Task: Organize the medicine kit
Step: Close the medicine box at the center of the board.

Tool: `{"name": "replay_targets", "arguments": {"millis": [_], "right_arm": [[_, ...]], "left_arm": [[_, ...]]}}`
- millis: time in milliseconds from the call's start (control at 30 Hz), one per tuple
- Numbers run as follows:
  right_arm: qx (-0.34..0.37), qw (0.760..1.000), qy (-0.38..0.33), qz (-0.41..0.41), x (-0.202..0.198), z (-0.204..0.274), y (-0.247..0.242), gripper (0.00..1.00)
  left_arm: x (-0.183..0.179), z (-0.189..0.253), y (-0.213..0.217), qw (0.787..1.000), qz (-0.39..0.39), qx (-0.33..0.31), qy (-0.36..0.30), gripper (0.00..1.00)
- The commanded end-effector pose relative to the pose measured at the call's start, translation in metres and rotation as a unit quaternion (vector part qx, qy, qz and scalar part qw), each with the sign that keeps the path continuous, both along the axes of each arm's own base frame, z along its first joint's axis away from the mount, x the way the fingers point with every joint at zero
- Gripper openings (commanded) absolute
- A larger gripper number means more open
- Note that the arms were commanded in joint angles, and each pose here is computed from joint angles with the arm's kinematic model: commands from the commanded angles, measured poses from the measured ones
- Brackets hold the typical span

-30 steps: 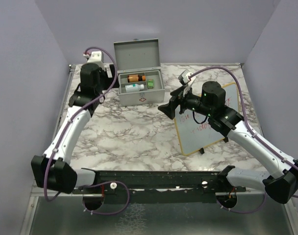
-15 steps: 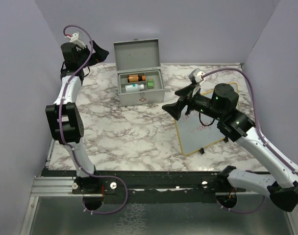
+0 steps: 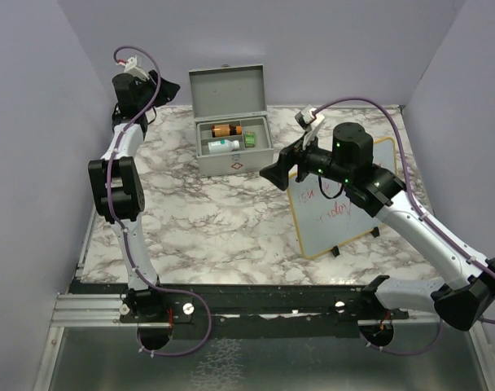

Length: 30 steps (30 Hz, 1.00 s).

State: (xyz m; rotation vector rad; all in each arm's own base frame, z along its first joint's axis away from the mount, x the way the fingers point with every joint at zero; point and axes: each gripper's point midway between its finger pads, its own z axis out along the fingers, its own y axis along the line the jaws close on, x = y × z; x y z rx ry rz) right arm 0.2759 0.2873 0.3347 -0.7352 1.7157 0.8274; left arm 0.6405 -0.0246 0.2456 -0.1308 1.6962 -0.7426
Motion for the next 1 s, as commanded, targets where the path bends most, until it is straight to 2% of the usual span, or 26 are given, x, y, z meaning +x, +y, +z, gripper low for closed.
{"name": "replay_targets", "arguments": {"millis": [0,133,433,800,967], "right_arm": [[0.005,1.0,0.013,0.003,-0.002,0.009,0.003,1.0],[-0.001,1.0,0.023,-0.002,-0.001,0.008,0.001,1.0],[0.021,0.998,0.056,0.018,-0.007,0.011,0.012,1.0],[0.011,0.997,0.077,0.028,-0.002,0.006,0.021,1.0],[0.012,0.996,0.089,0.015,0.002,0.002,0.021,1.0]], "left_arm": [[0.028,0.0,0.022,0.998,0.059,-0.024,-0.014,0.37],[0.04,-0.017,0.013,0.999,0.027,-0.04,-0.005,0.31],[0.059,-0.051,0.004,0.998,0.005,-0.062,0.01,0.31],[0.053,-0.051,-0.059,0.993,-0.108,-0.054,-0.01,0.33],[0.05,-0.041,-0.069,0.986,-0.147,-0.072,-0.015,0.38]]}}
